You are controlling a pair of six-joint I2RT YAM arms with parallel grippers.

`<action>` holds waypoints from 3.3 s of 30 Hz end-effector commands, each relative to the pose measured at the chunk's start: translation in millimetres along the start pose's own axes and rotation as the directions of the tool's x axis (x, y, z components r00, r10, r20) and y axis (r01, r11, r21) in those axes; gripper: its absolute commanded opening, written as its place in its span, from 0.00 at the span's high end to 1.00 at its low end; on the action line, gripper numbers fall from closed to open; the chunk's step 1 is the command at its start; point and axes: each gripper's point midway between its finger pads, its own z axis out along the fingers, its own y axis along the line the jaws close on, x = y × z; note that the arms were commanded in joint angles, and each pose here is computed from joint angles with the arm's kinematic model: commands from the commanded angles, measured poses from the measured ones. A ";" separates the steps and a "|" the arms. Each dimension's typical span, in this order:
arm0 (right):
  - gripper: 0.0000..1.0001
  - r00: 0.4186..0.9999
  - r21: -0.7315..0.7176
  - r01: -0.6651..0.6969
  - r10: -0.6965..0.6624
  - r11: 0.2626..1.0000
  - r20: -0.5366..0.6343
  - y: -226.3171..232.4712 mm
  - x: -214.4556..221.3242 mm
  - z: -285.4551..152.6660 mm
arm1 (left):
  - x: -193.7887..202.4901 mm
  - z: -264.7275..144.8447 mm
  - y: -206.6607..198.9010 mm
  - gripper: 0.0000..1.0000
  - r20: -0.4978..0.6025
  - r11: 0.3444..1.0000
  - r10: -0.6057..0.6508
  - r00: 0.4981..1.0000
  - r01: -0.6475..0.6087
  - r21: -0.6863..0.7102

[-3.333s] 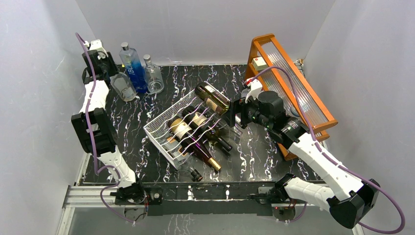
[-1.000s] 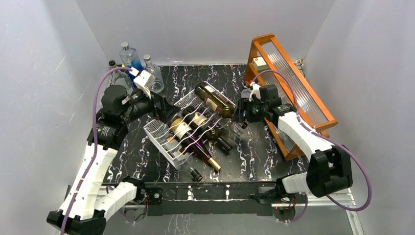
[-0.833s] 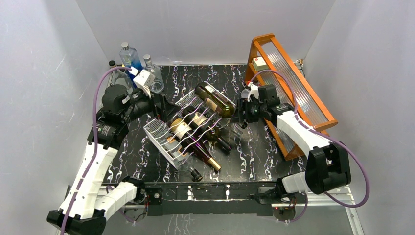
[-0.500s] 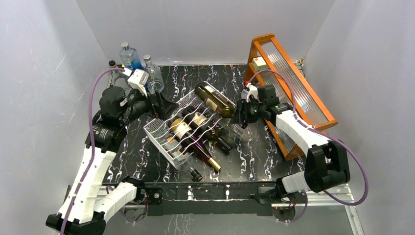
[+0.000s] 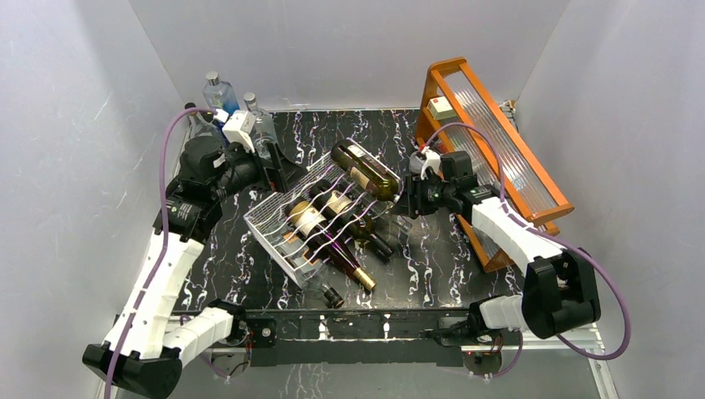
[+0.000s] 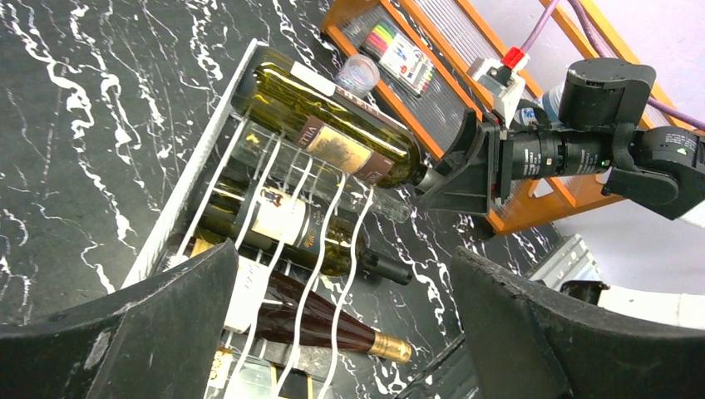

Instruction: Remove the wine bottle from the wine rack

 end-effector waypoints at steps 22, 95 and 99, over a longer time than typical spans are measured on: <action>0.63 0.989 -0.038 0.078 -0.073 0.996 0.131 23.2 -15.1 -27.5 | 20.5 43.4 -64.3 0.02 -0.152 0.917 0.046 0.987 0.019 0.398; 0.02 0.921 0.277 -0.068 -0.046 0.958 0.386 59.8 -90.7 -166.2 | 96.2 164.4 -123.2 0.79 0.321 0.011 0.946 0.037 -0.997 0.081; 0.02 0.897 0.289 -0.068 -0.068 0.955 0.436 66.3 -102.6 -181.6 | 66.6 155.3 -131.3 0.78 0.261 0.168 0.947 0.187 -0.981 0.095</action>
